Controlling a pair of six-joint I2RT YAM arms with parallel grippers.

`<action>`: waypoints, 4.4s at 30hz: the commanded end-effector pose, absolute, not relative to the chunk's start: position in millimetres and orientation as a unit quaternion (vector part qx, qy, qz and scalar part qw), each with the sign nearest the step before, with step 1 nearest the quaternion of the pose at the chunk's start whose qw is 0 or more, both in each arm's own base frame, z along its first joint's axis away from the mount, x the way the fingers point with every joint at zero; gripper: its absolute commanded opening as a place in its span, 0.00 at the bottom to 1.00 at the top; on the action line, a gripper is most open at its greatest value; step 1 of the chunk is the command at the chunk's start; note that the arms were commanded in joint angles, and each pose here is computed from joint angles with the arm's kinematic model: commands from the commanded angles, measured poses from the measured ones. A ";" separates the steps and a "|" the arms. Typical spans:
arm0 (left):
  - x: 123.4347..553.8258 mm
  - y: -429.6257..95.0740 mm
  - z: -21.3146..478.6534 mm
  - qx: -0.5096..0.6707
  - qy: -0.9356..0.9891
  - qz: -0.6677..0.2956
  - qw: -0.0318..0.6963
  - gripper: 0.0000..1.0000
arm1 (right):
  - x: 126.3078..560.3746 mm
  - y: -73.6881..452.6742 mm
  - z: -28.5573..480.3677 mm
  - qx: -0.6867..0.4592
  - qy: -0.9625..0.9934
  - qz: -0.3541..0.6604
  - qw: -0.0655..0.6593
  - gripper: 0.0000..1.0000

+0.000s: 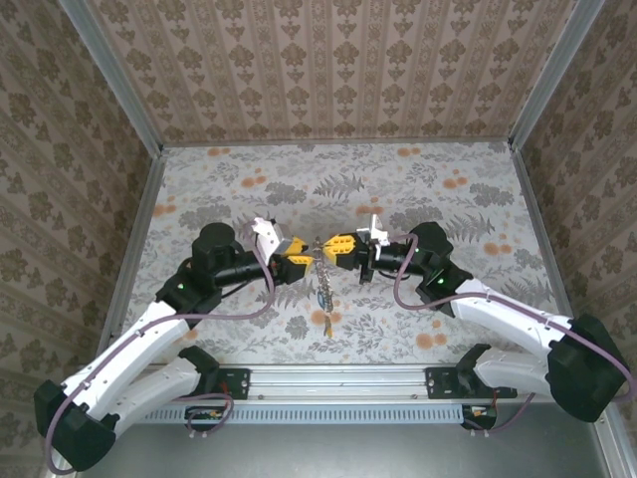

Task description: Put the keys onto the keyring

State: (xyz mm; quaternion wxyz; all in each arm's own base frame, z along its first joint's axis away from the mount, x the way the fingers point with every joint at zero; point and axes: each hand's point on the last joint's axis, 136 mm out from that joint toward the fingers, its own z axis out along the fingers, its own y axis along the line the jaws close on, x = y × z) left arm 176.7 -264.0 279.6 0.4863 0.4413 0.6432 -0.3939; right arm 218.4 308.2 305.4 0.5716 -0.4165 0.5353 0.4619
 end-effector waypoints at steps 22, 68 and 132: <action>146.3 -259.0 288.7 0.478 0.590 -0.413 0.503 0.47 | 207.6 327.0 345.4 -0.434 0.476 0.473 0.601 0.00; 114.9 -254.1 331.0 0.513 0.526 -0.441 0.517 0.17 | 174.0 343.5 332.6 -0.528 0.433 0.474 0.556 0.00; 135.0 -255.5 274.2 0.547 0.664 -0.352 0.369 0.00 | 183.2 313.0 260.5 -0.681 0.540 0.271 0.413 0.31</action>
